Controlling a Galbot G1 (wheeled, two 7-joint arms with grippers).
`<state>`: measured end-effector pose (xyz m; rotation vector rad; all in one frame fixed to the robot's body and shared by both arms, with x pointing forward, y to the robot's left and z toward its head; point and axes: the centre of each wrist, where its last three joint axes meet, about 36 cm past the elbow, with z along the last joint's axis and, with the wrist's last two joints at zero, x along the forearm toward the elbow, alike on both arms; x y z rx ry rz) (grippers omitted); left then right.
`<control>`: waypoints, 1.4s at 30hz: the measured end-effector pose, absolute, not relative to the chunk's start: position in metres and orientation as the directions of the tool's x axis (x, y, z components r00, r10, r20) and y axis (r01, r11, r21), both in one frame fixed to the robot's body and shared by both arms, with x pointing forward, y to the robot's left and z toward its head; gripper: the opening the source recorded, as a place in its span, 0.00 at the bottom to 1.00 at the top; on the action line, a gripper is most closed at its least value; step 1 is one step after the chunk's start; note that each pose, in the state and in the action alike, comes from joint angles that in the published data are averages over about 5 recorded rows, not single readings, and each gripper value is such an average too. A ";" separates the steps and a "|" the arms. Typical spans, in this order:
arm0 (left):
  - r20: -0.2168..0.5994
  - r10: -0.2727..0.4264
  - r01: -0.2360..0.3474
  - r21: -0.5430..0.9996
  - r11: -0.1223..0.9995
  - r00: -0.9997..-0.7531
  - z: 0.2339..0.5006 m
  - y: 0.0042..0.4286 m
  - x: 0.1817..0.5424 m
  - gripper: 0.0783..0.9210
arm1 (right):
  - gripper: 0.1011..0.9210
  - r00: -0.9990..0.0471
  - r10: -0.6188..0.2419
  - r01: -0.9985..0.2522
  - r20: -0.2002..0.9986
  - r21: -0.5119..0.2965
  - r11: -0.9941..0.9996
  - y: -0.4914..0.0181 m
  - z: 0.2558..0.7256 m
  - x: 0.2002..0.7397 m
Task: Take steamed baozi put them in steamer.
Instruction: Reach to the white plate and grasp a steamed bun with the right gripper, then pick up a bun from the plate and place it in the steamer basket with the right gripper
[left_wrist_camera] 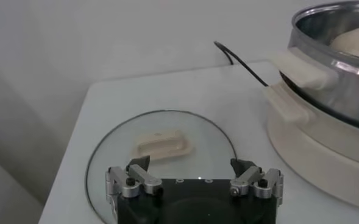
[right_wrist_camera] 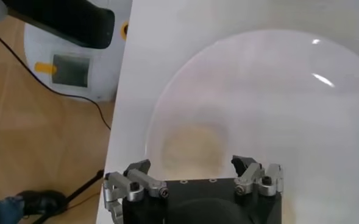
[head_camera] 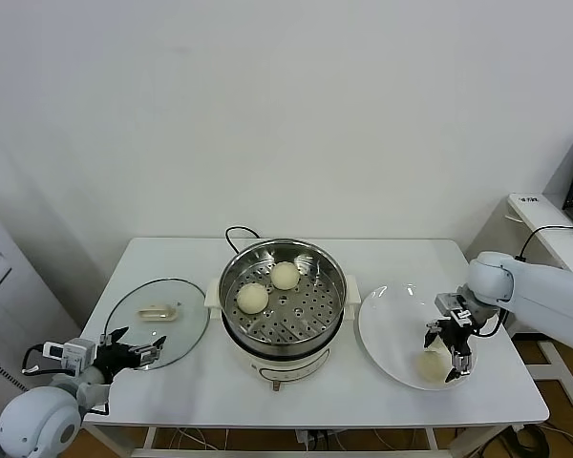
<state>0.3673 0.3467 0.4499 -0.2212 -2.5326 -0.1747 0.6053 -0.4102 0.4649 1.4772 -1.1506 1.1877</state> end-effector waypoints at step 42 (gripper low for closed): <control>0.567 0.127 0.213 0.087 0.973 -0.814 0.451 0.345 0.368 0.88 | 0.44 -0.030 -0.391 -0.556 0.920 -0.340 -0.758 -0.192 0.694 0.688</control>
